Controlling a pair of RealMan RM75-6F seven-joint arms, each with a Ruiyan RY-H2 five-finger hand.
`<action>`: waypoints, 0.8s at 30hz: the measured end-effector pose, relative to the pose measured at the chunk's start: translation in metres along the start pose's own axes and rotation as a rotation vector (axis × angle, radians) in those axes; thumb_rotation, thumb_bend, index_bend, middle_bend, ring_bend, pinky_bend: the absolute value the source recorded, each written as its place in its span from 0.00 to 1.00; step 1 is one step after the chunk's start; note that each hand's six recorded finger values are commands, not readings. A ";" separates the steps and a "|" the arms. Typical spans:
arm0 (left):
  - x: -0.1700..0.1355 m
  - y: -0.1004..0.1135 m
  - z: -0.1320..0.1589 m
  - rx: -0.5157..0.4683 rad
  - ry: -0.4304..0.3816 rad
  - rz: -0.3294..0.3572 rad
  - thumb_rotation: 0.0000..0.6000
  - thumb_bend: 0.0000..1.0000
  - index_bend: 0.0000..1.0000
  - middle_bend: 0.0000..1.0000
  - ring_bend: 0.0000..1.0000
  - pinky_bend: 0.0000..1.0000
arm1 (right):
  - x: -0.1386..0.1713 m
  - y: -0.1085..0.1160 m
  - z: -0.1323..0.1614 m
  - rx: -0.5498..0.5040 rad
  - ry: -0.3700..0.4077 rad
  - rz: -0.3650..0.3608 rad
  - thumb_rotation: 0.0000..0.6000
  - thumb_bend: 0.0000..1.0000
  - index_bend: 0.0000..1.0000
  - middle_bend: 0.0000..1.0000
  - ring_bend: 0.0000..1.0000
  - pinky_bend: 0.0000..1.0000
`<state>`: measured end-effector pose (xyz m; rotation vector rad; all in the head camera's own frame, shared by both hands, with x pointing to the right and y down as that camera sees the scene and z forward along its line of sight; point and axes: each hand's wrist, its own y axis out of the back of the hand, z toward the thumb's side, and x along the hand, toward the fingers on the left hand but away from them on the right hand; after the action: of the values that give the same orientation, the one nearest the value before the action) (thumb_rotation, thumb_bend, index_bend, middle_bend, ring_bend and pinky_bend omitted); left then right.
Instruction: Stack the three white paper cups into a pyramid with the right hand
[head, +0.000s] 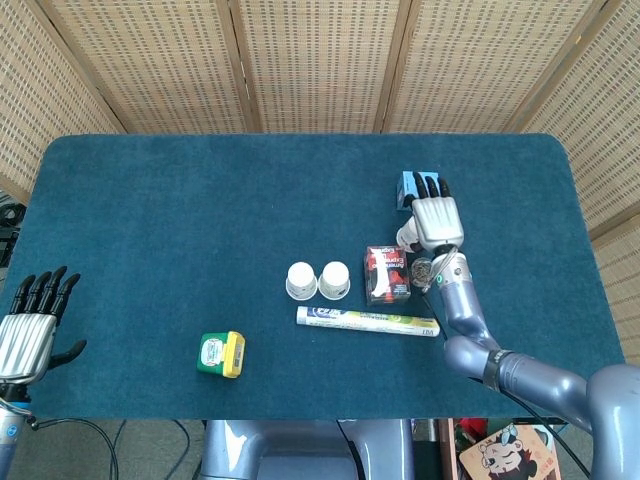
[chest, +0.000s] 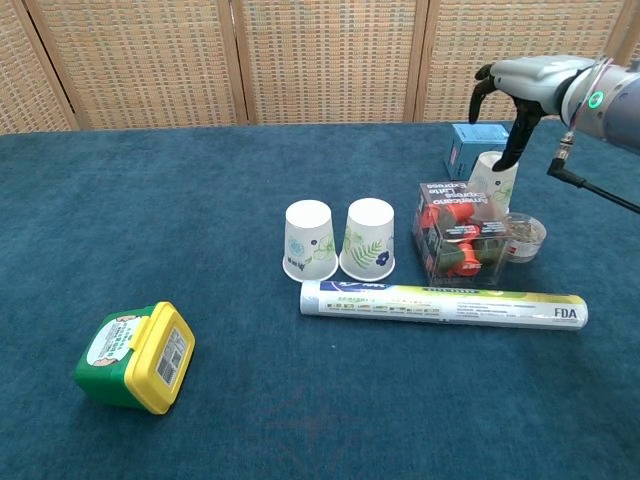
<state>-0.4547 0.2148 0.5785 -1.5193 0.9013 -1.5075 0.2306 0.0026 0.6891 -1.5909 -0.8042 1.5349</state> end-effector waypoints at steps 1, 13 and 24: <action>0.000 0.000 0.000 0.001 -0.001 0.000 1.00 0.22 0.00 0.00 0.00 0.00 | -0.001 -0.001 -0.001 0.002 -0.003 0.002 1.00 0.16 0.35 0.00 0.00 0.00; 0.002 -0.003 0.001 0.023 0.006 -0.005 1.00 0.22 0.00 0.00 0.00 0.00 | -0.023 -0.013 -0.018 0.039 -0.032 0.026 1.00 0.16 0.35 0.00 0.00 0.00; 0.003 -0.003 0.003 0.029 0.001 0.000 1.00 0.22 0.00 0.00 0.00 0.00 | -0.031 -0.030 -0.027 0.077 -0.062 0.077 1.00 0.16 0.35 0.00 0.00 0.00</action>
<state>-0.4515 0.2141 0.5828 -1.4986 0.8762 -1.5151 0.2570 -0.0119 0.7300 -1.5401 -0.7158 1.6577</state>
